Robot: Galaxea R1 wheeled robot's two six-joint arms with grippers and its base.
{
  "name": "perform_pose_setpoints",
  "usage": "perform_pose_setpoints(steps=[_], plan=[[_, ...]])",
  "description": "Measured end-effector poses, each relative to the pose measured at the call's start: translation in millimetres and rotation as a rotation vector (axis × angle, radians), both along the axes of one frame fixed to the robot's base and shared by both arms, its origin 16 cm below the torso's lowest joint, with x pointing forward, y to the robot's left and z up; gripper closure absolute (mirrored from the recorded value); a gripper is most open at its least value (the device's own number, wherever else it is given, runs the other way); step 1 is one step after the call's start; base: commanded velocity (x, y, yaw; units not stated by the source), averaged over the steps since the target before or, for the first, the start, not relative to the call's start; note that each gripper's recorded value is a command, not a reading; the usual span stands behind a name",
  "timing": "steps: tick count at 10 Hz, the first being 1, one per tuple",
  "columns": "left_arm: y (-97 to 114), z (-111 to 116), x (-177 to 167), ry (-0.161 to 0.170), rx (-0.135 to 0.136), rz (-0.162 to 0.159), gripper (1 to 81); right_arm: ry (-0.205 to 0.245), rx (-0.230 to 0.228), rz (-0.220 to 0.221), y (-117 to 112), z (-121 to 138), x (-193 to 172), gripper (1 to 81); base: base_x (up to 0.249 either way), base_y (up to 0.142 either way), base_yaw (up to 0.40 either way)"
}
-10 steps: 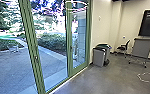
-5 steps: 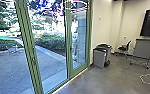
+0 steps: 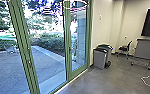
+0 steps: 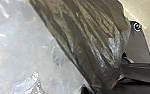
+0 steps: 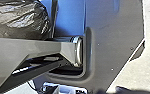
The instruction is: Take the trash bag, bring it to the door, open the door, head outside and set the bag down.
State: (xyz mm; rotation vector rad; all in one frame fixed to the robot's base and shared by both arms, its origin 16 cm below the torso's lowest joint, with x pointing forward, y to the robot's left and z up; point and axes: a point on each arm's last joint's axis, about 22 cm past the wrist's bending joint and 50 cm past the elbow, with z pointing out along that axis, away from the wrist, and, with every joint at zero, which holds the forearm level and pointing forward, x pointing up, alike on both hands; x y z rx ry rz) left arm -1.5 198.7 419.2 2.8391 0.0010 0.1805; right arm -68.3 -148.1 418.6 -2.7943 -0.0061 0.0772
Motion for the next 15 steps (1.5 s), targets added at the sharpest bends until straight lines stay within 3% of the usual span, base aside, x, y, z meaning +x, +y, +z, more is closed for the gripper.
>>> perform_pose_setpoints(steps=[3,15], plan=[[-4.3,0.3,-0.4,-0.004,-0.004,-0.015,81.1,0.001,0.004,0.001,3.4,0.4,-0.4,1.0,0.166,-0.084,0.000],[-4.9,0.2,-1.1,-0.004,-0.004,-0.015,81.1,0.000,0.004,0.001,3.4,0.4,-0.5,1.0,0.169,-0.090,0.000]])
